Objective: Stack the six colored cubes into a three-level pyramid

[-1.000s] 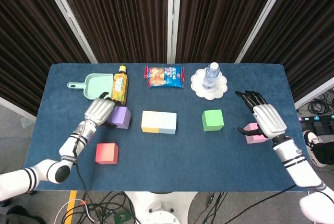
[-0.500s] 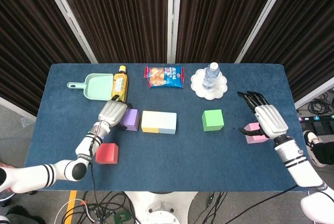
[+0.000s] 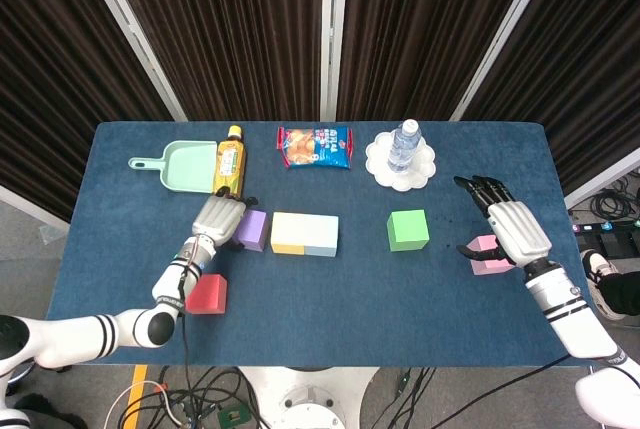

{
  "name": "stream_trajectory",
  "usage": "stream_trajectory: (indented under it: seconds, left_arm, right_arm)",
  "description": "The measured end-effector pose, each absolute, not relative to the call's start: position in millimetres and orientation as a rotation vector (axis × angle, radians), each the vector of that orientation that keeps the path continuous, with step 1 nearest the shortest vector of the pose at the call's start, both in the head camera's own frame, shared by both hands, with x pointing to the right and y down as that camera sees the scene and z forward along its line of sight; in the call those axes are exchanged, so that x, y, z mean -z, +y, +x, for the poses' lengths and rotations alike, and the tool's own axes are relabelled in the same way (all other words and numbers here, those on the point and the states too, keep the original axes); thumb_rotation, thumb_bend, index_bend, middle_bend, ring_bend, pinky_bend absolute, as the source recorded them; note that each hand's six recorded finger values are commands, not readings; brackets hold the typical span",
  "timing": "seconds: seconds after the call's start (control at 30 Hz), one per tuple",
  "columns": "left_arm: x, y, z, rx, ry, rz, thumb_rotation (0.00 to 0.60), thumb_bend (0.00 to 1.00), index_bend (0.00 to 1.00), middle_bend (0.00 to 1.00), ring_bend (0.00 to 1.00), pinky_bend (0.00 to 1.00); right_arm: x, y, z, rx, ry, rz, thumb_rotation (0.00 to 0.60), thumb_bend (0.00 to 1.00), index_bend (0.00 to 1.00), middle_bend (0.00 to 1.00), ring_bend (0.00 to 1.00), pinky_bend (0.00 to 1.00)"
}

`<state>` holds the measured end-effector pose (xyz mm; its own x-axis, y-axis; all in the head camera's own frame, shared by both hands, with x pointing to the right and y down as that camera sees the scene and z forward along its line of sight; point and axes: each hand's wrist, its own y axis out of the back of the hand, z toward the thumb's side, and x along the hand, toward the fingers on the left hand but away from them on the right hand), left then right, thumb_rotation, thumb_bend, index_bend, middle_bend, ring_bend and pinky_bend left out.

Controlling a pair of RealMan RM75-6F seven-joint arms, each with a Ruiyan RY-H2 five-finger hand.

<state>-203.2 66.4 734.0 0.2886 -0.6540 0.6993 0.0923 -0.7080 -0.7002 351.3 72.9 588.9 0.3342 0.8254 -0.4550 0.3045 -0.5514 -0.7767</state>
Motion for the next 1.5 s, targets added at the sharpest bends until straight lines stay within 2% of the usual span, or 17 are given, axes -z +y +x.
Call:
stream_trajectory:
  seconds: [0.4, 0.63, 0.8, 1.5]
  left_arm:
    - [-722, 64, -205, 1.437, 0.508, -1.905, 0.600, 0.12, 0.16, 0.23, 0.26, 0.10]
    - [-723, 64, -204, 1.423, 0.489, -1.904, 0.600, 0.12, 0.27, 0.36, 0.26, 0.10]
    - [-723, 64, -203, 1.419, 0.506, -1.918, 0.600, 0.12, 0.34, 0.42, 0.31, 0.10]
    - [-721, 61, -198, 1.423, 0.537, -1.941, 0.600, 0.12, 0.34, 0.42, 0.32, 0.10]
  right_arm:
    - [-588, 74, 353, -1.174, -0.998, -2.026, 0.600, 0.10, 0.00, 0.11, 0.00, 0.00]
    - [-588, 75, 354, -1.174, -1.002, -2.027, 0.600, 0.10, 0.00, 0.11, 0.00, 0.00]
    - [-588, 75, 354, -1.171, -1.002, -2.027, 0.600, 0.10, 0.00, 0.11, 0.00, 0.00]
    - [-585, 77, 356, -1.170, -1.011, -2.021, 0.600, 0.10, 0.00, 0.11, 0.00, 0.00]
